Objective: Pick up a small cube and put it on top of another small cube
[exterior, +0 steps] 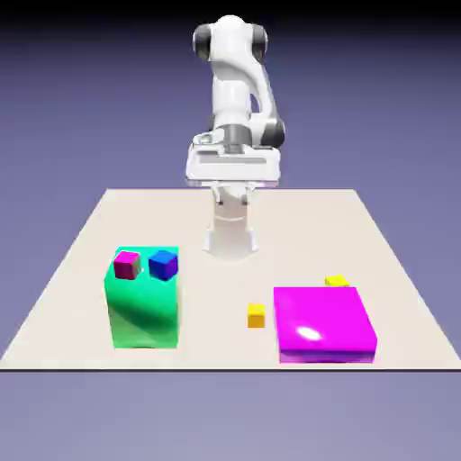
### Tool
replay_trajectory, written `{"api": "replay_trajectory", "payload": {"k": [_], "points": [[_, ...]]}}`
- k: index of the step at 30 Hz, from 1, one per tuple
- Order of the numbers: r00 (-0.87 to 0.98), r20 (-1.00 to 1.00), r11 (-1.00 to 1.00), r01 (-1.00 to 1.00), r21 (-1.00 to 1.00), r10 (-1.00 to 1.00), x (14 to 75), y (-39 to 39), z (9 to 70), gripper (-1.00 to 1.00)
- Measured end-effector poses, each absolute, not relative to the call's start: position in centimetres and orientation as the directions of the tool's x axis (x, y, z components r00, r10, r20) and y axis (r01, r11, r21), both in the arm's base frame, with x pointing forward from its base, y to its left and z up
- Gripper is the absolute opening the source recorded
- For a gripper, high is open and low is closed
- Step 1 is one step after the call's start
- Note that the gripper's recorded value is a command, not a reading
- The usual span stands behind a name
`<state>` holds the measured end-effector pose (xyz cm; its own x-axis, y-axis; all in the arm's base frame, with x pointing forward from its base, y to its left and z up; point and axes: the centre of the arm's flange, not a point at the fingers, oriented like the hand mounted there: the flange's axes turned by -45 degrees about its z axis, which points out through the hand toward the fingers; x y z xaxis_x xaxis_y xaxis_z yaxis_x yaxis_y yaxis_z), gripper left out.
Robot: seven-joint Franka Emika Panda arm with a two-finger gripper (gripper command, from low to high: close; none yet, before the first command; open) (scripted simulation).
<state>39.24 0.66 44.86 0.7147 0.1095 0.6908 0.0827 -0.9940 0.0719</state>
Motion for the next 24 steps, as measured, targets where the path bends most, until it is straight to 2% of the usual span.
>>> {"api": "replay_trajectory", "payload": {"k": [6,12,24], "points": [[0.753,0.538,-0.925,0.306,0.224,0.379,40.4,1.5,39.9,0.00],[0.703,0.358,-0.789,0.544,0.286,0.614,40.9,2.4,34.8,0.00],[0.352,0.084,-0.362,0.918,0.164,0.932,40.0,4.3,24.8,0.00]]}}
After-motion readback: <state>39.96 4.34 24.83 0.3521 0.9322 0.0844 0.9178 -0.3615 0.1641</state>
